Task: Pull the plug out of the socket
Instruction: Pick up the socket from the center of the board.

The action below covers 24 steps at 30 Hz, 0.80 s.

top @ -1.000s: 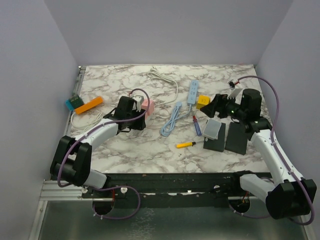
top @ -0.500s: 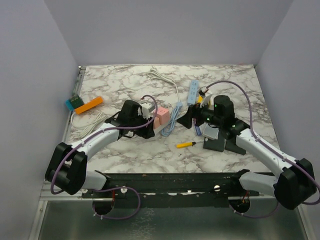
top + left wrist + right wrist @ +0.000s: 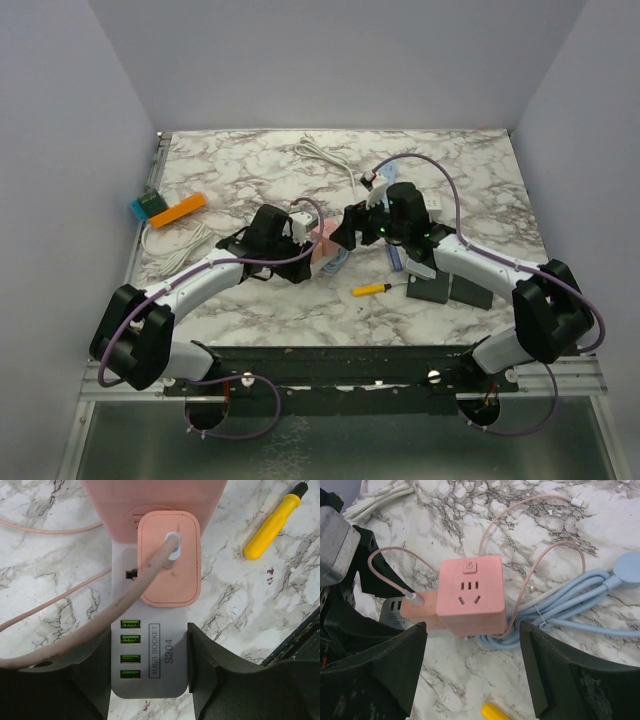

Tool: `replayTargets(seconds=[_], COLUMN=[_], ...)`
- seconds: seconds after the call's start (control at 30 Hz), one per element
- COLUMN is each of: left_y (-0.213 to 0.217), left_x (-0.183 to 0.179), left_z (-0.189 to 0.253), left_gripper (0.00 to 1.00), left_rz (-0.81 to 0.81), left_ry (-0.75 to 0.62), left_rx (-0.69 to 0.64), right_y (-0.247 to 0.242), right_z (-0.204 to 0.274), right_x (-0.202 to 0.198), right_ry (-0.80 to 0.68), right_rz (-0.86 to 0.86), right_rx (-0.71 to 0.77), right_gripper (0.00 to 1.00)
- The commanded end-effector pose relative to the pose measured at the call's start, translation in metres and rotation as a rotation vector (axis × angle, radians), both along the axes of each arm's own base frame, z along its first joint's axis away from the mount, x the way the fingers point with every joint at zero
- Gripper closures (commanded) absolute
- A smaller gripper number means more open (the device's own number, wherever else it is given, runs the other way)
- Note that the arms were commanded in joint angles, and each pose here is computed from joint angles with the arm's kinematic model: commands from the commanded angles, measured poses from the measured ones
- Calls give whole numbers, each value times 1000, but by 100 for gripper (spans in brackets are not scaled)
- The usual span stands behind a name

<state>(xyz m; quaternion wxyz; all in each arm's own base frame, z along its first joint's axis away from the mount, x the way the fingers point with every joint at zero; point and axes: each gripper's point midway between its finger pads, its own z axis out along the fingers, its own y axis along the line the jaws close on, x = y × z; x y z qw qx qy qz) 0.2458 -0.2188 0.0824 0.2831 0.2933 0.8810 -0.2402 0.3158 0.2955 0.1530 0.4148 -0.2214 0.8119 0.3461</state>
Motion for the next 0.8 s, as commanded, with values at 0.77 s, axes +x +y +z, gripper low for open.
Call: replayTargets(seconds=[0.77], left_y=[-15], left_x=[-5], left_z=[2], left_gripper=[100], left_rz=[-87], left_ry=[-54], left_rx=[26], right_y=[29], right_z=[-20], right_x=[8], right_ry=[-15], right_rz=[148], right_rx=[-3], right_gripper=[19])
